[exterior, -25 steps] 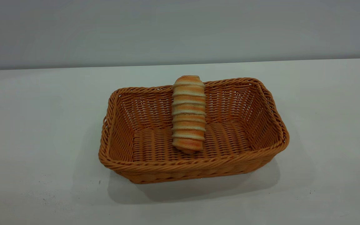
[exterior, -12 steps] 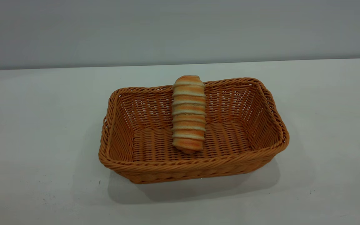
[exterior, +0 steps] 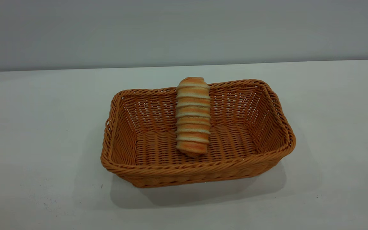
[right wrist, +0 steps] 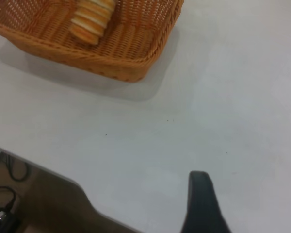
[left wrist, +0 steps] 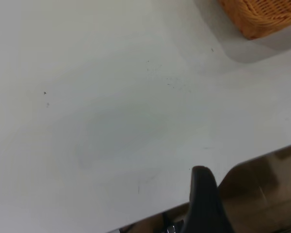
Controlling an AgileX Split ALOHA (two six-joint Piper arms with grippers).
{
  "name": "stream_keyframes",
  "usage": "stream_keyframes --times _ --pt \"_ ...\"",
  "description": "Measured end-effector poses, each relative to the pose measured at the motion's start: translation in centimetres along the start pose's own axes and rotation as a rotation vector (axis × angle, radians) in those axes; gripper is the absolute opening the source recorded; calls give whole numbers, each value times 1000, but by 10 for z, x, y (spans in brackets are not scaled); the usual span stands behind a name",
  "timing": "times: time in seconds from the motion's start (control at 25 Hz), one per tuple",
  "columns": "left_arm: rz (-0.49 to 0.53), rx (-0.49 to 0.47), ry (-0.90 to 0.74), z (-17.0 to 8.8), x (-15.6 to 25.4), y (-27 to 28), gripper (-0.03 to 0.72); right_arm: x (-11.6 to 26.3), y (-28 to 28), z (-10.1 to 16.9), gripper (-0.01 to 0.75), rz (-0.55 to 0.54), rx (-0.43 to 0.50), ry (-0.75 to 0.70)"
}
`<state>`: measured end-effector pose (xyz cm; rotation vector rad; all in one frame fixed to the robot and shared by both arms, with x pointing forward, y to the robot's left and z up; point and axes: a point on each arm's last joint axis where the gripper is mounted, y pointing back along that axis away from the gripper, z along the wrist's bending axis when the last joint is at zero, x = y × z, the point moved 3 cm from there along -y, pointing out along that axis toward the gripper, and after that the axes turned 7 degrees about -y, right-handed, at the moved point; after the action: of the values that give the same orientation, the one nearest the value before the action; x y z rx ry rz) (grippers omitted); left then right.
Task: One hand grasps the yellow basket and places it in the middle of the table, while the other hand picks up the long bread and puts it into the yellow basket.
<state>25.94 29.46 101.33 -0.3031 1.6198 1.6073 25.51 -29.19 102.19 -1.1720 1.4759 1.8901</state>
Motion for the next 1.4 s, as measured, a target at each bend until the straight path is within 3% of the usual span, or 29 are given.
stream_keyframes --times 0.4,0.56,0.76,1.0,1.4 --pt "0 0 0 0 0 0 544 0 0 0 536 -1 14 -16" --pt "-6 -24 22 0 1 1 544 0 0 -2 536 -11 120 -85" --pt "-91 -113 79 -1 8 10 544 0 1 -5 536 -22 256 -174" --pt "-104 -138 97 -2 10 12 544 0 1 -7 536 -29 352 -235" --pt "-104 -139 97 -2 10 12 544 0 1 -6 536 -29 335 -227"
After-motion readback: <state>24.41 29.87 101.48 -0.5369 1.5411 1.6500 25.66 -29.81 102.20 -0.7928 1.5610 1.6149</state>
